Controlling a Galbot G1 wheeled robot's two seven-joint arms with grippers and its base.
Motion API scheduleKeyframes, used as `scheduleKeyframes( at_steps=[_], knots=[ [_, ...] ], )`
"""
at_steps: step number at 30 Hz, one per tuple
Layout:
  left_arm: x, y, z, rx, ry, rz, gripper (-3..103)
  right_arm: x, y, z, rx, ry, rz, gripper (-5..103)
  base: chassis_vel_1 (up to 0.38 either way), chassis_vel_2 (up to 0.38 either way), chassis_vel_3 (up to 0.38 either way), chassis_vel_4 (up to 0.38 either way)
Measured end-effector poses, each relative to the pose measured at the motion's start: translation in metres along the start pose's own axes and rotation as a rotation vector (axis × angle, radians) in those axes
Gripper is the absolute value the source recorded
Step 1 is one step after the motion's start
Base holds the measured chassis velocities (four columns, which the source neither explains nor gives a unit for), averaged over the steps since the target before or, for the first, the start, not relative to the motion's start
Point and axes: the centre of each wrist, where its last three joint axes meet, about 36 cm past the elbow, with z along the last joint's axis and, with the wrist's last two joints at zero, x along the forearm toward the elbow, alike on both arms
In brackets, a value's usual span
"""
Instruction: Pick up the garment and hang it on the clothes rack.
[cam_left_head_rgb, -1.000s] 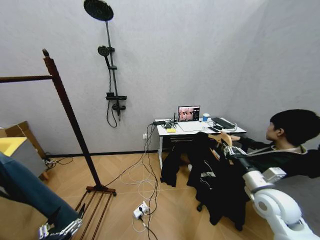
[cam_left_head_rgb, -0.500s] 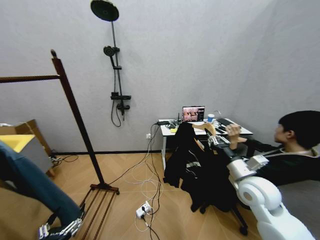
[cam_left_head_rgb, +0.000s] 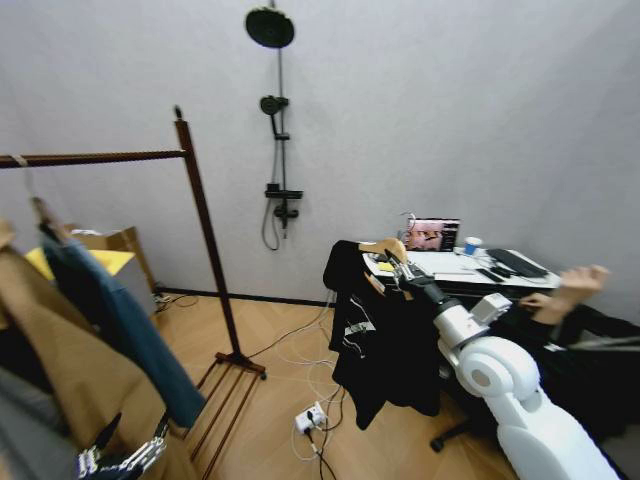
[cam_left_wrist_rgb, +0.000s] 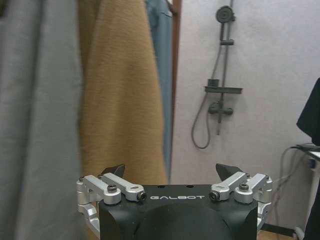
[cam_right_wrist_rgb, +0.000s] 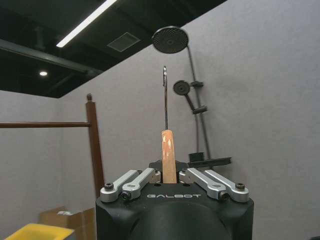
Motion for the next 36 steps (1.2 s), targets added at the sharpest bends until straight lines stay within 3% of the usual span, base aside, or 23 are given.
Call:
scheduleKeyframes(
  at_steps=[7, 15, 23, 25, 28, 30, 31, 33, 36],
  knots=[
    [0.000, 0.000, 0.000, 0.000, 0.000, 0.000, 100, -0.035, 0.005, -0.013, -0.054, 0.029, -0.125, 10, 0.127, 0.129, 0.123, 0.117],
    [0.000, 0.000, 0.000, 0.000, 0.000, 0.000, 100, -0.103, -0.011, -0.019, -0.101, 0.089, -0.228, 10, 0.082, 0.085, 0.085, 0.091],
    [0.000, 0.000, 0.000, 0.000, 0.000, 0.000, 100, -0.185, -0.004, -0.034, -0.052, 0.108, -0.306, 10, 0.000, 0.000, 0.000, 0.000],
    [0.000, 0.000, 0.000, 0.000, 0.000, 0.000, 100, -0.225, 0.006, -0.030, -0.020, 0.145, -0.343, 10, 0.000, 0.000, 0.000, 0.000],
    [0.000, 0.000, 0.000, 0.000, 0.000, 0.000, 100, -0.245, 0.015, -0.026, -0.011, 0.163, -0.372, 10, 0.000, 0.000, 0.000, 0.000],
    [0.000, 0.000, 0.000, 0.000, 0.000, 0.000, 100, -0.282, 0.047, -0.024, 0.002, 0.173, -0.447, 10, 0.000, 0.000, 0.000, 0.000],
    [0.000, 0.000, 0.000, 0.000, 0.000, 0.000, 100, -0.282, 0.047, -0.024, 0.002, 0.173, -0.447, 10, 0.000, 0.000, 0.000, 0.000],
    [0.000, 0.000, 0.000, 0.000, 0.000, 0.000, 100, -0.316, 0.086, -0.028, 0.019, 0.168, -0.522, 10, 0.000, 0.000, 0.000, 0.000],
    [0.000, 0.000, 0.000, 0.000, 0.000, 0.000, 100, -0.342, 0.107, -0.031, 0.053, 0.166, -0.544, 10, 0.000, 0.000, 0.000, 0.000]
  ],
)
